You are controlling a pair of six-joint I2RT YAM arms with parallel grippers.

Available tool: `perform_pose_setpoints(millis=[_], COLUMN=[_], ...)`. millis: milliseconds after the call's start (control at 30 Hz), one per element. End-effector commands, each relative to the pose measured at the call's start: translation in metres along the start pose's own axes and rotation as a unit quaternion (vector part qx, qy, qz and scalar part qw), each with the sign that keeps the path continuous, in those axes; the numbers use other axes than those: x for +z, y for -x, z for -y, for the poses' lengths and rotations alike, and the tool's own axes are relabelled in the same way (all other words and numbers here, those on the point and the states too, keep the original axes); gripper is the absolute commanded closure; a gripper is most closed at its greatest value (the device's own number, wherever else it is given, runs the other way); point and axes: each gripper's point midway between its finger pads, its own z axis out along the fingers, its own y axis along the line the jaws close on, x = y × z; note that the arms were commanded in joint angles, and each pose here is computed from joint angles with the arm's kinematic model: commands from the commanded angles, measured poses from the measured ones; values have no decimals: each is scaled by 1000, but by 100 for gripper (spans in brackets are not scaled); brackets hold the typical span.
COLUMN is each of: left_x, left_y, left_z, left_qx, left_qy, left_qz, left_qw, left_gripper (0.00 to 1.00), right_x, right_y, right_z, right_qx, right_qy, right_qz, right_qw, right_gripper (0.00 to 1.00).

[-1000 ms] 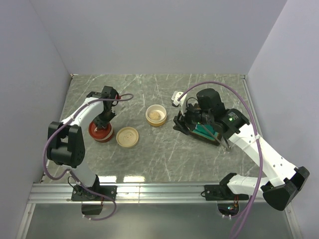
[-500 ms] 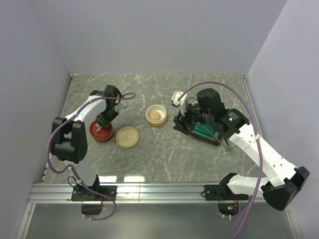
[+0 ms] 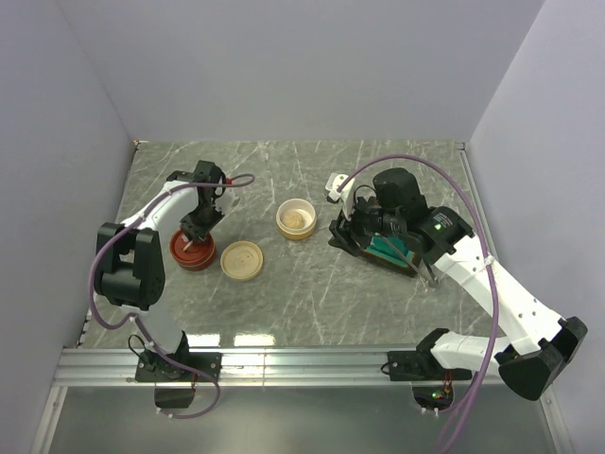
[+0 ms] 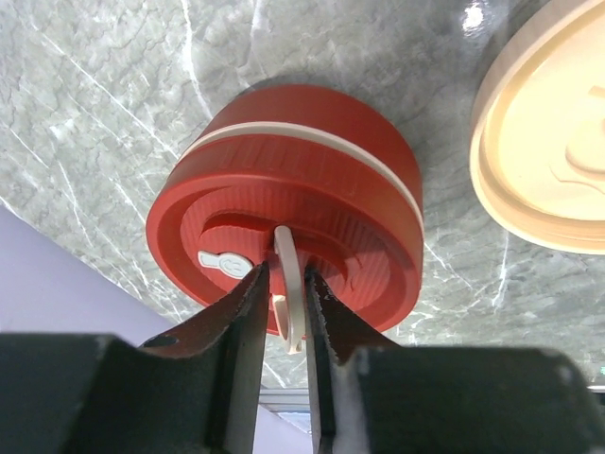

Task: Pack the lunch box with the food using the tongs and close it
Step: Put the lid back on the lunch box

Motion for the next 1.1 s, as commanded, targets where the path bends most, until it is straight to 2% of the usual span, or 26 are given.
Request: perform_pose_setpoints(millis=[0,567,1067], left_x=[-12,-18,-14], left_y=[5,-10,-23], left_z=[-6,-11,-22], left_qx=[2,-14,-38], left_qy=[2,-6,-17], left_qz=[27,35,40], left_qw=[1000,999,998], left_gripper=[71,68,71], right_x=[-8,-9,-8], right_y=[6,6,5], right_z=[3,2,2], right_qx=[-7,-7,-5], right_qy=[-13,-11,-10], right_qz=[18,18,16], right_qw=[1000,1000,1000], right_gripper=[39,39,39])
